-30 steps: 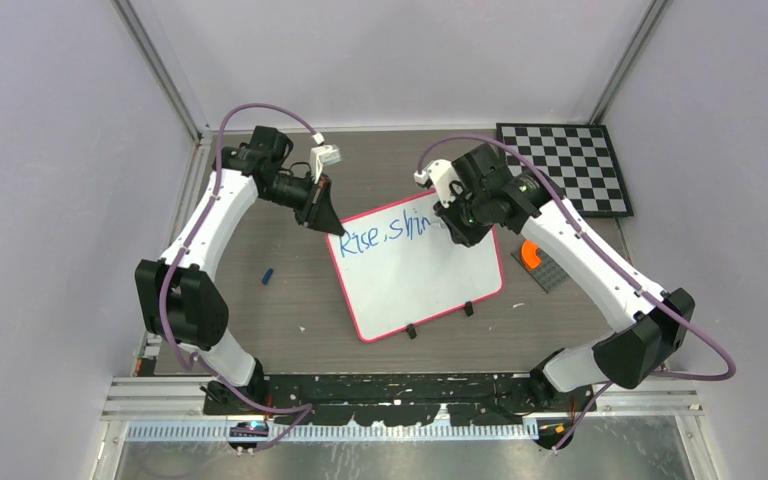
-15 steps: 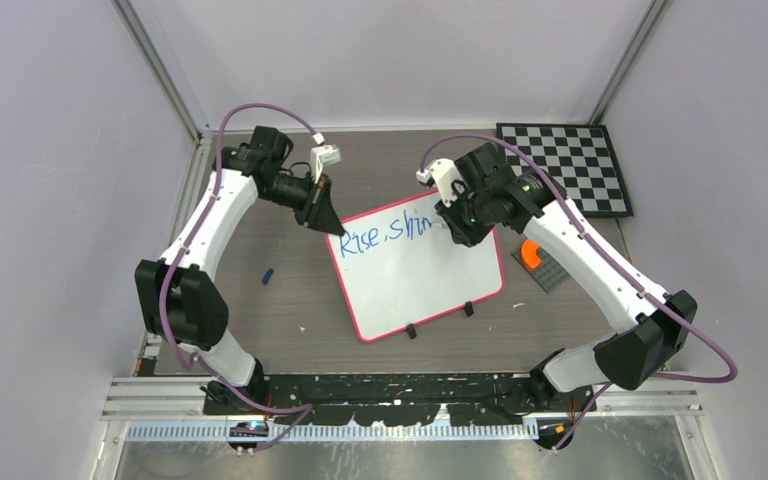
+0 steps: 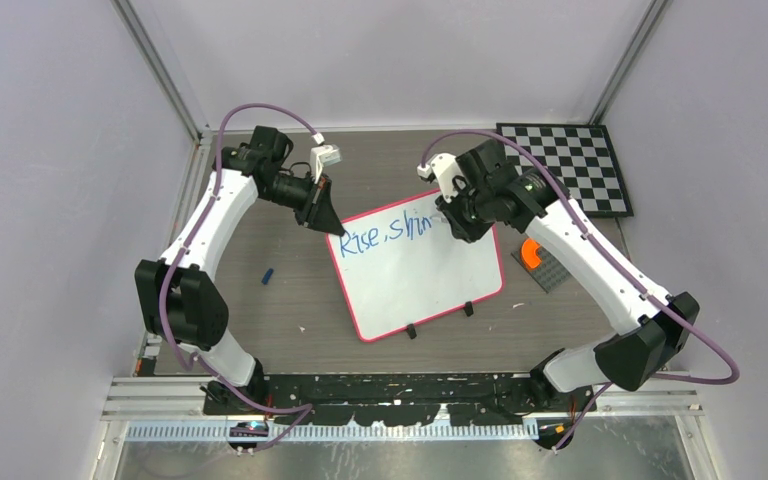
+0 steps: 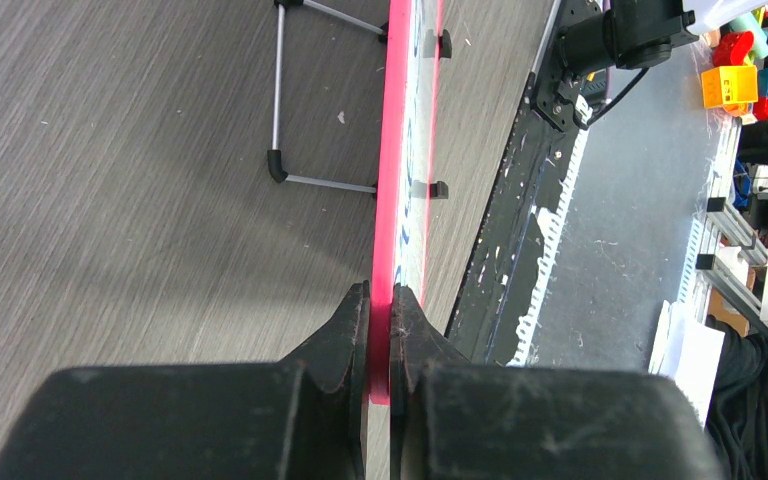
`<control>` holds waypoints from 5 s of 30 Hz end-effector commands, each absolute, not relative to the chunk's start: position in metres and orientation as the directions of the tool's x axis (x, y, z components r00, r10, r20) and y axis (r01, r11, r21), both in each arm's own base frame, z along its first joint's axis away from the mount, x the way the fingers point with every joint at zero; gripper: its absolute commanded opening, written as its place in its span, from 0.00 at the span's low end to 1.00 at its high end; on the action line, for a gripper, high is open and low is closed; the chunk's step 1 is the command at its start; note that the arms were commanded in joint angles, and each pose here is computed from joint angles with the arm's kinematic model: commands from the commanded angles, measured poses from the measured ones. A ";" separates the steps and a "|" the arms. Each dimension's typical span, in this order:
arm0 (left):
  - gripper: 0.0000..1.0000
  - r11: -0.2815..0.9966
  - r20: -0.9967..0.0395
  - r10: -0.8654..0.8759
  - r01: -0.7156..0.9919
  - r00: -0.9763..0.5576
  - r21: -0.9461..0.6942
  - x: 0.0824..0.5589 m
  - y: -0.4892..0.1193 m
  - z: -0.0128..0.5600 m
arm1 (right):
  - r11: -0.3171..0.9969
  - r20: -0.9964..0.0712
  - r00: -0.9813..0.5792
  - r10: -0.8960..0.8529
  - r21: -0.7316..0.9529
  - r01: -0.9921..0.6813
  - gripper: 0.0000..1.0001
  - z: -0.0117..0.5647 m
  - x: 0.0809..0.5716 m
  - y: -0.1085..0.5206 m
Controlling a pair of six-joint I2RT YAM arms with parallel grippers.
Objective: Write a sentence on the whiteboard
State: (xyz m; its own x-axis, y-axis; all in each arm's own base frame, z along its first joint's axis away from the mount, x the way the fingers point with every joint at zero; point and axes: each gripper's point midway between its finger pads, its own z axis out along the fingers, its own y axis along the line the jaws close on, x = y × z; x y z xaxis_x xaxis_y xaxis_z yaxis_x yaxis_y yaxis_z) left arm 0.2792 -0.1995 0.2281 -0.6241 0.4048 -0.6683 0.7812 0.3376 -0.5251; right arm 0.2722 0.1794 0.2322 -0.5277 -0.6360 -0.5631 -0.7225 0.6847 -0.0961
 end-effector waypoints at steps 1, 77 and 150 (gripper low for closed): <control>0.00 0.373 -0.678 0.440 0.806 -0.589 -0.459 0.286 -0.193 0.219 | 0.700 -0.584 -0.517 -0.625 -0.128 -0.702 0.00 0.235 0.281 0.177; 0.00 0.375 -0.676 0.438 0.804 -0.593 -0.462 0.287 -0.194 0.216 | 0.713 -0.532 -0.548 -0.646 -0.162 -0.683 0.00 0.231 0.284 0.146; 0.00 0.407 -0.662 0.405 0.773 -0.631 -0.487 0.287 -0.195 0.204 | 0.406 -0.614 -0.251 -0.748 -0.123 -0.906 0.00 0.163 0.196 0.315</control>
